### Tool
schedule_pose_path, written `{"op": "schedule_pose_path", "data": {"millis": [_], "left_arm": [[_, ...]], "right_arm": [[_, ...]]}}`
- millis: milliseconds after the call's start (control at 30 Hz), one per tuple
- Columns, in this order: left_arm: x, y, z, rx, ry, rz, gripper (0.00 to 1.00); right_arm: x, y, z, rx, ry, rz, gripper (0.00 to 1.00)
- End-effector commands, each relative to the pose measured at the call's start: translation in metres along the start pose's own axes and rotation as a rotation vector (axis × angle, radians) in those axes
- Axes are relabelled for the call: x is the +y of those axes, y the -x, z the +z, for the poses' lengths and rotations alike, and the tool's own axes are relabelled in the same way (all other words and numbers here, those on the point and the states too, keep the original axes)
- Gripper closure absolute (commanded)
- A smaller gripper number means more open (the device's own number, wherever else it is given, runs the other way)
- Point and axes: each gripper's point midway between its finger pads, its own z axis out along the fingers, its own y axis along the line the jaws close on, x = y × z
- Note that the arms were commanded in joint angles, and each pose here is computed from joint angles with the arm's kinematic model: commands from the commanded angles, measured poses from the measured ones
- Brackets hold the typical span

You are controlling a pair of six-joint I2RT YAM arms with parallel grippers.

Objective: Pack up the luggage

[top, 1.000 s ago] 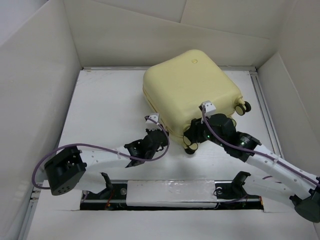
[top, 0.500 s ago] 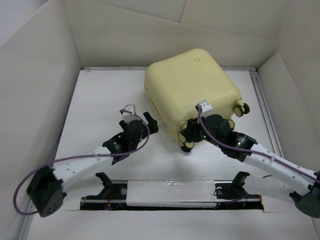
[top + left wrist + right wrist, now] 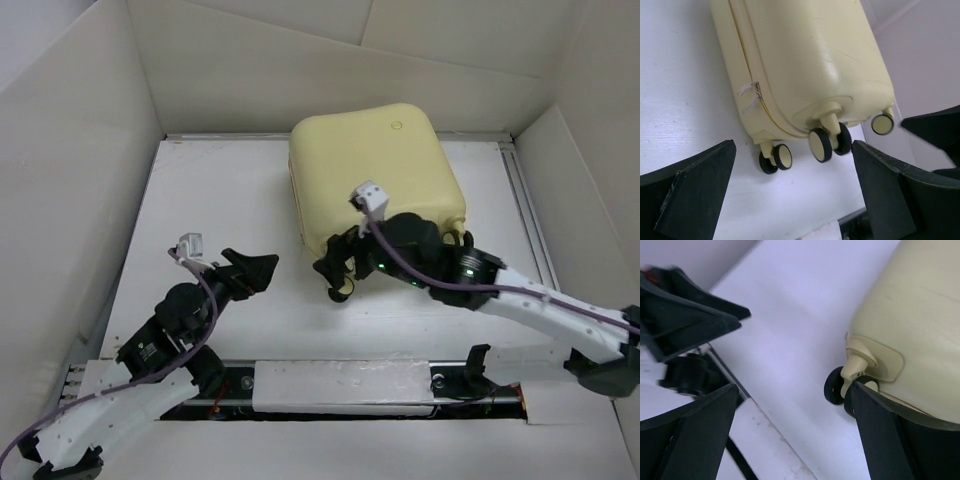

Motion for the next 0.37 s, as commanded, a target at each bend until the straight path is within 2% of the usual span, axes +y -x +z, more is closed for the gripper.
{"op": "schedule_pose_path", "data": {"millis": [0, 133, 200, 333], "left_arm": [[-0.005, -0.009, -0.020, 0.055, -0.080, -0.030, 0.00], [-0.012, 0.005, -0.038, 0.011, -0.149, -0.085, 0.00], [-0.017, 0.008, -0.045, 0.013, -0.182, -0.082, 0.00], [-0.025, 0.014, -0.051, 0.007, -0.219, -0.071, 0.00]], "right_arm": [[-0.004, 0.071, -0.074, -0.286, -0.004, 0.102, 0.00], [-0.026, 0.036, -0.100, -0.282, -0.035, 0.168, 0.00], [-0.043, 0.011, -0.103, -0.252, -0.089, 0.186, 0.00], [-0.049, -0.014, -0.098, -0.233, -0.087, 0.208, 0.00]]}}
